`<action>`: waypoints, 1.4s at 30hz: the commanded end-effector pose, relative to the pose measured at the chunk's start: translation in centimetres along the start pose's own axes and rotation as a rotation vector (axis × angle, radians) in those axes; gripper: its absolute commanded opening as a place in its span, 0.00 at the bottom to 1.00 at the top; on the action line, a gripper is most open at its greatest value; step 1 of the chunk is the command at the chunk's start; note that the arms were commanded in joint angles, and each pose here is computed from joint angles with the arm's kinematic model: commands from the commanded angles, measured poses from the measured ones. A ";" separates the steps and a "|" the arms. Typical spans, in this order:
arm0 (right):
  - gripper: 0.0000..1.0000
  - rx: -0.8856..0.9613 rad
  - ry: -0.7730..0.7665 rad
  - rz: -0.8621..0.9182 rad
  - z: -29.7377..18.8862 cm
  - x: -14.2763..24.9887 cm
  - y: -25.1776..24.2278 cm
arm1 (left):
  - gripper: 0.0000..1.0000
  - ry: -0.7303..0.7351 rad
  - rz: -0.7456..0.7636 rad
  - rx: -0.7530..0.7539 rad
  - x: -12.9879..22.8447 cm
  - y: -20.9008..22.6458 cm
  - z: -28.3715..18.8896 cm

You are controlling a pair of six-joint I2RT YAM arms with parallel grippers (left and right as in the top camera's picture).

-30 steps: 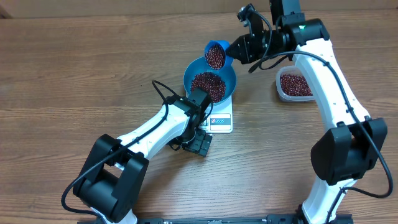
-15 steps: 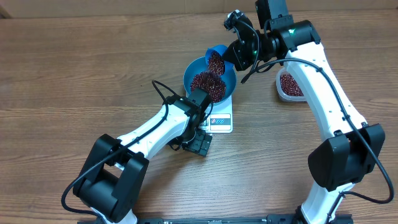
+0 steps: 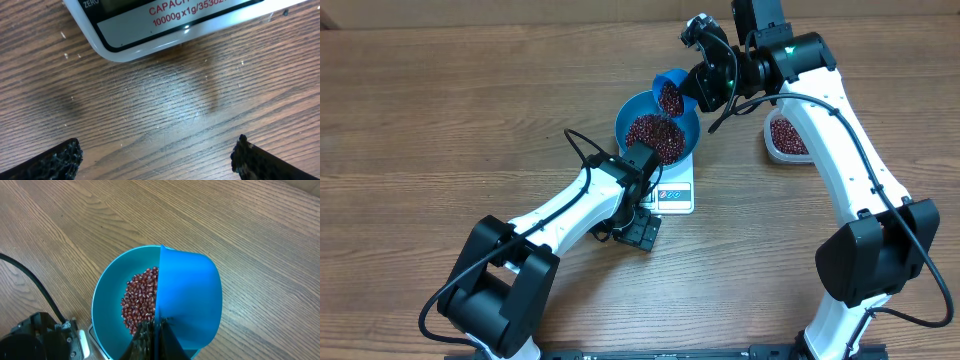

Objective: Scoop item into bowl and weigh 150g on scale
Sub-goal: 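Tip the scoop with the right gripper to pour beans into the bowl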

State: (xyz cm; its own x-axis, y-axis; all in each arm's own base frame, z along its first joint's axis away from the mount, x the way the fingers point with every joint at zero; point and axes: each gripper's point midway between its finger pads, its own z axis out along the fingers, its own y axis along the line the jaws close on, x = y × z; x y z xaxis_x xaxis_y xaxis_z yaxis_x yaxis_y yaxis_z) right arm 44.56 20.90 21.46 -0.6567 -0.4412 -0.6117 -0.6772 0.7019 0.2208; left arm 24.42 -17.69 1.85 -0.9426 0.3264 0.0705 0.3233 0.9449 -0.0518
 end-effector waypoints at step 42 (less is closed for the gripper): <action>0.04 0.013 -0.077 -0.046 -3.0 -2.2 1.1 | 0.99 -0.039 0.035 0.009 -1.2 -0.3 -0.1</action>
State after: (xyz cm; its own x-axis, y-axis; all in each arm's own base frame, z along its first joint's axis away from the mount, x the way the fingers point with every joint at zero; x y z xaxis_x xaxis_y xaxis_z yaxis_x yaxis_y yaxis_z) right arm 44.41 20.87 21.45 -0.6597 -0.4420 -0.6078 -0.6763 0.7018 0.2238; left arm 24.98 -18.06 1.83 -0.9437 0.3280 0.0439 0.3253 0.9438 -0.0585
